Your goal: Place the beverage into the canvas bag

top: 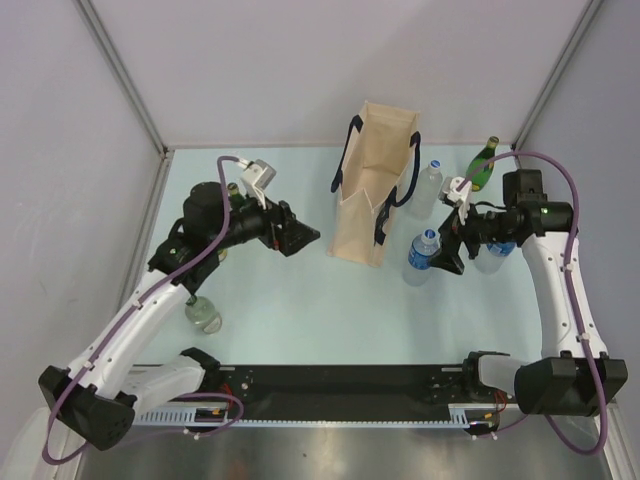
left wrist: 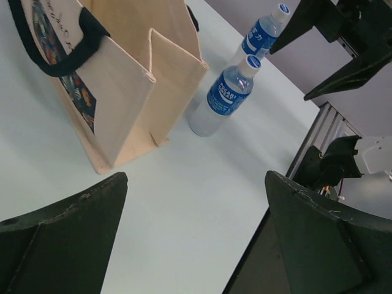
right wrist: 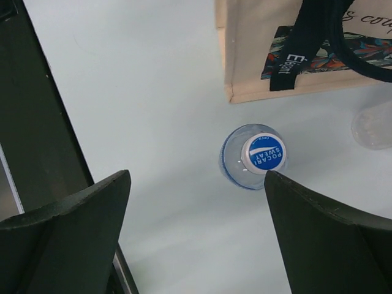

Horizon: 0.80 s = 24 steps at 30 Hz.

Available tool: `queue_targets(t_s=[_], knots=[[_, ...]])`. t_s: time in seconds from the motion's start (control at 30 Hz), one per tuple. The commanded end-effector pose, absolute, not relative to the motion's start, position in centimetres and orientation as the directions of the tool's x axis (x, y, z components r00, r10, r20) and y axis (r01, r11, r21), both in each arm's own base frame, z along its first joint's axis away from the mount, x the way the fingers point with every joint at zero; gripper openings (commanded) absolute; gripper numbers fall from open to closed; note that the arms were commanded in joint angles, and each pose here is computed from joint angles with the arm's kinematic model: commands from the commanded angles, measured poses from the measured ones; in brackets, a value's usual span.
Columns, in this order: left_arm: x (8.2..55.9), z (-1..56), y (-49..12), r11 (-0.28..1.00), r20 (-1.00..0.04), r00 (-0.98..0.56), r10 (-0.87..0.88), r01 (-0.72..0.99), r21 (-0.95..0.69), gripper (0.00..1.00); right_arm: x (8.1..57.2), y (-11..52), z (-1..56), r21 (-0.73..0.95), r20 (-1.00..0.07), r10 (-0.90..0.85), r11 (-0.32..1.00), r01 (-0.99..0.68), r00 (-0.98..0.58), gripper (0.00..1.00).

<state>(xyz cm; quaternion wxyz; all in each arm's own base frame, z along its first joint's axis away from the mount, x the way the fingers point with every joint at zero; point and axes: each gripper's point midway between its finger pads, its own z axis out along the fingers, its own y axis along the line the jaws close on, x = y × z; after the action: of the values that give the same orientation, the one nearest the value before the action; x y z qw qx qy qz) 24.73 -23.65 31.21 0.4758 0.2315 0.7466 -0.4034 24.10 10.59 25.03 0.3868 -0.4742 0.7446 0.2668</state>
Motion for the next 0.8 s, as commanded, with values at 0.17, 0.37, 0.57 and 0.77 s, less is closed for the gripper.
queue_targets(t_s=[0.17, 0.37, 0.57, 0.77], knots=[[24.6, 31.9, -24.6, 0.55, -0.925, -0.377, -0.055, 0.761, -0.343, 1.0, 27.9, 10.5, 24.7, -0.05, -0.839, -0.501, 0.456, -0.889, -0.21, 0.95], [24.6, 31.1, -24.3, 0.566, -0.914, -0.399, -0.078, 0.737, -0.37, 1.0, 30.0, 10.2, 24.1, -0.024, -0.823, -0.473, 0.582, -0.813, -0.315, 0.92], [24.8, 31.1, -24.1, 0.579, -0.912, -0.401, -0.086, 0.724, -0.374, 1.0, 30.8, 10.4, 21.8, 0.017, -0.796, -0.44, 0.671, -0.741, -0.416, 0.82], [25.0, 30.6, -24.1, 0.588, -0.907, -0.412, -0.085, 0.714, -0.379, 1.0, 31.6, 9.5, 20.6, 0.024, -0.77, -0.425, 0.726, -0.688, -0.476, 0.75]])
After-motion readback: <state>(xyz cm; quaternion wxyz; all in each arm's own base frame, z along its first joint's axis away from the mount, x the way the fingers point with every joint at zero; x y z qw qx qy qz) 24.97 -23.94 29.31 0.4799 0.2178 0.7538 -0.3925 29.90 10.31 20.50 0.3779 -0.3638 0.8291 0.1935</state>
